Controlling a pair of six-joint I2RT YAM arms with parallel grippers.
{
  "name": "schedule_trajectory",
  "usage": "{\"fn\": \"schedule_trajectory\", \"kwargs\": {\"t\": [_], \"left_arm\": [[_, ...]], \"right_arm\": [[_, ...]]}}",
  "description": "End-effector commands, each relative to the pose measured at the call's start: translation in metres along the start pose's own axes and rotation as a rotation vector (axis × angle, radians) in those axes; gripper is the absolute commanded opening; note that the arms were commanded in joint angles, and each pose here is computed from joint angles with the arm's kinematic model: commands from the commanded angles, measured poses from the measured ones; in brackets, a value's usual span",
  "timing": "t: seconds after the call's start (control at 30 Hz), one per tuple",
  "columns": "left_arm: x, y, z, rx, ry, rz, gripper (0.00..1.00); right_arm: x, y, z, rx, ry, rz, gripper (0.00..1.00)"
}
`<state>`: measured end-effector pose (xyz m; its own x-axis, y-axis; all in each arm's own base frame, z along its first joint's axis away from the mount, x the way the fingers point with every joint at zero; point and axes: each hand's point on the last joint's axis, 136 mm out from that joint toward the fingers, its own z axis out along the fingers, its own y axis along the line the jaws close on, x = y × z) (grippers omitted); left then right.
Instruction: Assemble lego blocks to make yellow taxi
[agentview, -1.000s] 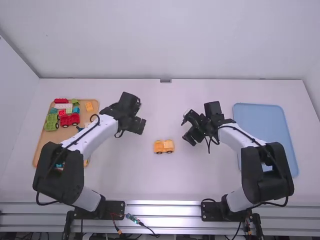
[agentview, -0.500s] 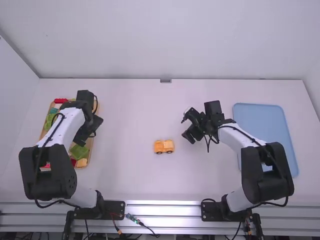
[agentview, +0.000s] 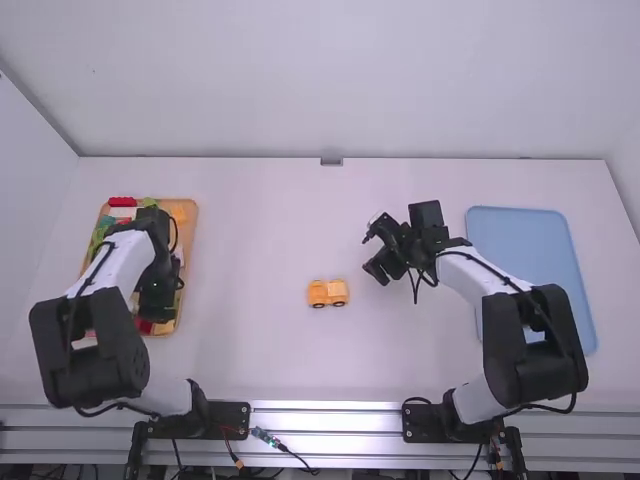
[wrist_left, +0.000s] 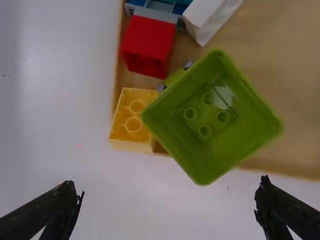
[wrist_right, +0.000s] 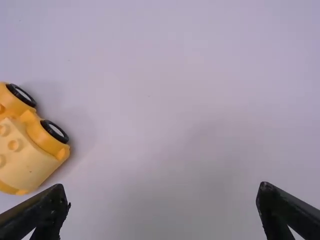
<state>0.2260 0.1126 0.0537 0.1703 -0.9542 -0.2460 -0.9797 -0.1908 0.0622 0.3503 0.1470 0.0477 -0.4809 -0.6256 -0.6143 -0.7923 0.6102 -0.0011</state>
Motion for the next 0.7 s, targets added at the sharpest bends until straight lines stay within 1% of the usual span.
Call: {"fn": "schedule_trajectory", "kwargs": {"t": [0.0, 0.07, 0.13, 0.17, 0.23, 0.3, 0.43, 0.67], "left_arm": [[0.001, 0.011, -0.002, 0.032, -0.001, -0.009, 0.93], [-0.001, 0.019, -0.005, 0.072, -0.010, -0.021, 0.97], [-0.003, 0.023, -0.011, 0.116, -0.019, -0.025, 0.97], [-0.004, 0.022, -0.018, 0.168, -0.025, -0.010, 0.93], [-0.004, 0.016, -0.028, 0.268, -0.039, 0.068, 0.92], [-0.005, 0.014, -0.031, 0.320, -0.056, 0.105, 0.99], [-0.003, 0.019, -0.020, 0.345, -0.072, 0.110, 0.99], [-0.005, 0.025, -0.003, 0.301, -0.065, 0.121, 0.99]], "right_arm": [[0.000, 0.001, -0.001, 0.000, -0.004, 0.003, 0.99], [-0.001, 0.000, -0.001, 0.003, -0.008, 0.001, 0.99], [-0.001, 0.000, -0.001, 0.003, -0.009, 0.001, 0.99], [-0.001, 0.000, -0.001, 0.003, -0.008, 0.001, 0.99], [0.000, 0.000, -0.001, 0.002, -0.008, 0.002, 0.99], [0.000, 0.000, -0.001, 0.002, -0.007, 0.002, 0.99], [0.000, 0.001, -0.001, 0.001, -0.007, 0.002, 0.99], [-0.001, 0.002, 0.000, -0.001, -0.009, -0.003, 0.99]]}}
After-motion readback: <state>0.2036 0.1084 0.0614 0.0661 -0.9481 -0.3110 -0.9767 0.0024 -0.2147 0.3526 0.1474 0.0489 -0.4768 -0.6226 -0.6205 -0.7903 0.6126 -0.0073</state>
